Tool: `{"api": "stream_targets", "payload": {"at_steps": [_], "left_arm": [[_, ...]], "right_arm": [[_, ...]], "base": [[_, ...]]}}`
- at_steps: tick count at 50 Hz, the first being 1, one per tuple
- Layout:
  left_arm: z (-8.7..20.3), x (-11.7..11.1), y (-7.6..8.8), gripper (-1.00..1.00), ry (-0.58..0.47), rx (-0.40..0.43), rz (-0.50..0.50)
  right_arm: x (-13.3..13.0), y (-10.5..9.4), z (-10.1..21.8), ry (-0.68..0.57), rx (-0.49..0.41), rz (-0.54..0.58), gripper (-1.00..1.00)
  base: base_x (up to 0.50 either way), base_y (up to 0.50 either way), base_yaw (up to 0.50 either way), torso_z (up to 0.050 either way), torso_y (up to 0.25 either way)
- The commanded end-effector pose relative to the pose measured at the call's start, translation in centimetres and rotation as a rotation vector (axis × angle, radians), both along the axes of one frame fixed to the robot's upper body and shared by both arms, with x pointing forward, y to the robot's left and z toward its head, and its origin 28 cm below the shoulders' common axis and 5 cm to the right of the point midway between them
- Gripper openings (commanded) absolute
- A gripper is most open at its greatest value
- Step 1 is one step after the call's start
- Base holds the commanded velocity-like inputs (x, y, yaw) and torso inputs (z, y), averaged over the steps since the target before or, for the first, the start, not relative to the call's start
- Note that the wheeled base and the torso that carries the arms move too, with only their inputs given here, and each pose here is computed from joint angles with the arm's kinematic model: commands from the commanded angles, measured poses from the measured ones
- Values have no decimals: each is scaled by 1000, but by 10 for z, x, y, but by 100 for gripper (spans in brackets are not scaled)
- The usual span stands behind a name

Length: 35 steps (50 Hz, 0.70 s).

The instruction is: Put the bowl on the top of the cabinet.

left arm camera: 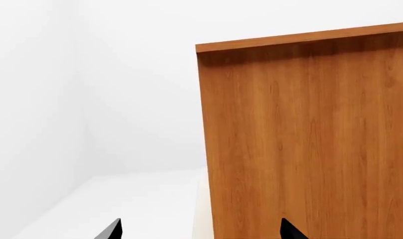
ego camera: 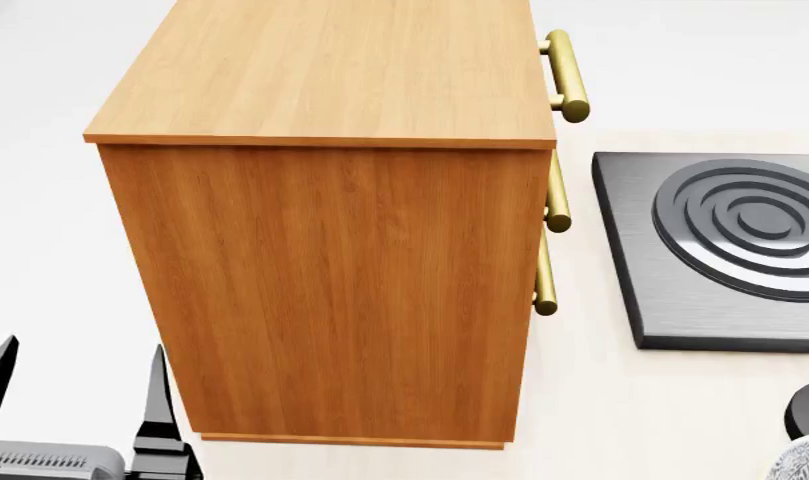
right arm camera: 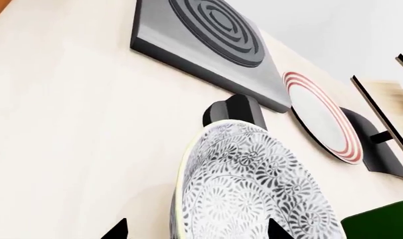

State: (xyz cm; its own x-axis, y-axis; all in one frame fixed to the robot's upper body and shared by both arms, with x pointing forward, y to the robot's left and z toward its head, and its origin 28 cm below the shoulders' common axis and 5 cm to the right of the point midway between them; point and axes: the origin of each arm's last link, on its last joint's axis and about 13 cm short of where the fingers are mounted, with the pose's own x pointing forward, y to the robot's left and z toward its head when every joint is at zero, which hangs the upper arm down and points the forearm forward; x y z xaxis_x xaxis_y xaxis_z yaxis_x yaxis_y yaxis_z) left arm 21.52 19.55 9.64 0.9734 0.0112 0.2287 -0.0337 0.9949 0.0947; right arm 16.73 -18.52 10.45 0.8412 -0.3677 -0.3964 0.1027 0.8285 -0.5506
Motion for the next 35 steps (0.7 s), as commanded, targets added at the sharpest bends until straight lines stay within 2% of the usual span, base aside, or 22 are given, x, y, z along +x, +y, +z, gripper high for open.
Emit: {"api": "stream_targets", "payload": {"at_steps": [1,35], "left_arm": [[0,0,0,100,0,1,0],[-1,1,0,100,2,1,1]], "right_arm": [[0,-1,-3,5,4,-3,100],[2,-2,-6,16,5,-10,100]], "base": [[0,0,0,0,0],[0,0,0,0,0]]}}
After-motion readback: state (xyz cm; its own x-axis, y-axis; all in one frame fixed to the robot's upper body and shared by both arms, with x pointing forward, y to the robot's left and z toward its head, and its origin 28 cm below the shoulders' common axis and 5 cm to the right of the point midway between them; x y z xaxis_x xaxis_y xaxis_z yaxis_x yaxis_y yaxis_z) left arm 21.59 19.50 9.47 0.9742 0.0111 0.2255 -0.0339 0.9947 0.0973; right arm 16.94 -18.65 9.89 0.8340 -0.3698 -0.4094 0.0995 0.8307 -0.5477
